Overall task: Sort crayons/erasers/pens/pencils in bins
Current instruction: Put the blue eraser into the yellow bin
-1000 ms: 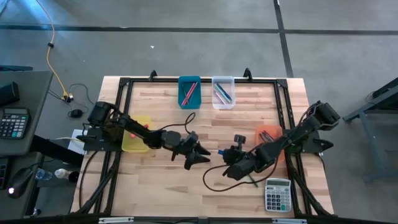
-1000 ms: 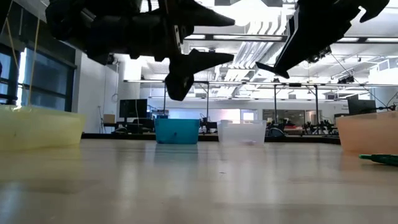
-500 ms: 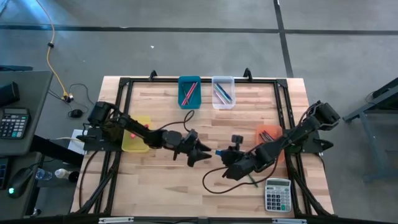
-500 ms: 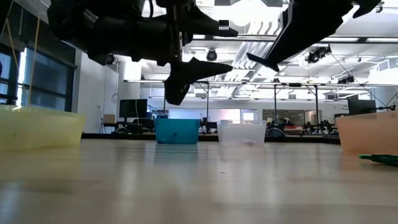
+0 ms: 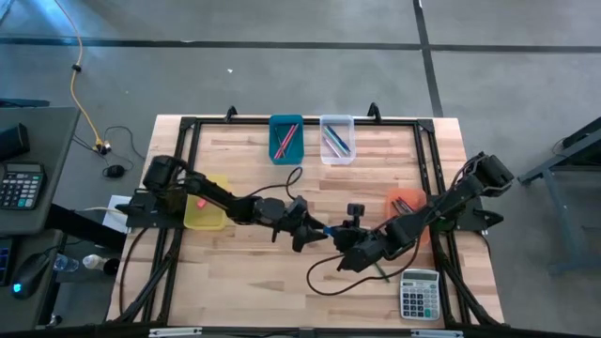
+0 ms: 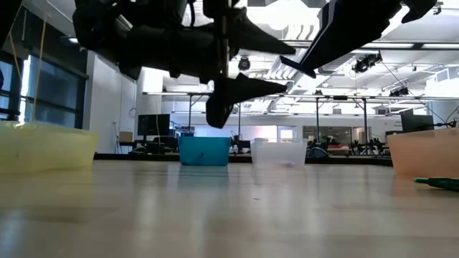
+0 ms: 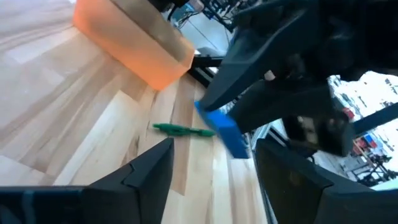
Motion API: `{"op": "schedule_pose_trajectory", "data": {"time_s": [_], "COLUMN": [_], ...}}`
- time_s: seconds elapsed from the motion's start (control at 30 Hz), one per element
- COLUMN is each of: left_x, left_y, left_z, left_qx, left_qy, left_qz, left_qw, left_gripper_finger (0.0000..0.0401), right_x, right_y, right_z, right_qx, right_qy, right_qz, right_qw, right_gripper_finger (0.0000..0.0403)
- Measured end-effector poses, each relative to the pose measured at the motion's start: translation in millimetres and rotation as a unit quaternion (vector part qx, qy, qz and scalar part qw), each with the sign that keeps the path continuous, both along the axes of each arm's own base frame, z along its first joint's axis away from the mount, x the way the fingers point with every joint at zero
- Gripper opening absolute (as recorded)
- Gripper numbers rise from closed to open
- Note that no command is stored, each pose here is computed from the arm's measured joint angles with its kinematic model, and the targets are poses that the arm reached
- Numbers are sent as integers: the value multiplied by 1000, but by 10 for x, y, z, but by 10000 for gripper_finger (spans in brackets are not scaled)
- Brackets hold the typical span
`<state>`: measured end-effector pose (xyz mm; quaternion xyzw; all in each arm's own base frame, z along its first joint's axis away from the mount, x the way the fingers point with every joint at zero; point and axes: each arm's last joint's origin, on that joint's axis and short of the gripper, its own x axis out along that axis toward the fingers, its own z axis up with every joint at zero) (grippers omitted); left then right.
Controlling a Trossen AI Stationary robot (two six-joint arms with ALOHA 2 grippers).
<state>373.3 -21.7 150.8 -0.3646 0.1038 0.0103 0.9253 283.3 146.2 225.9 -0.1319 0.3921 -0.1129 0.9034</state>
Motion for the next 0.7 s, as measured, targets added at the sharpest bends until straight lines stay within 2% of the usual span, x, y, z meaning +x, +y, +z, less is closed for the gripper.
{"op": "schedule_pose_trajectory", "data": {"time_s": [0.53,0.7], "left_x": [44,43], "left_y": [43,42], "left_z": [3,2], "left_qx": [8,25], "left_qy": [-24,-25], "left_qz": [2,-3], "left_qw": [1000,999], "left_gripper_finger": [78,38], "right_x": [-3,-2], "right_y": [-5,-2], "right_z": [-4,-2], "right_qx": [-10,-10], "right_qy": [6,4], "right_qz": [8,8], "right_qw": [1000,1000], "right_gripper_finger": [64,64]}}
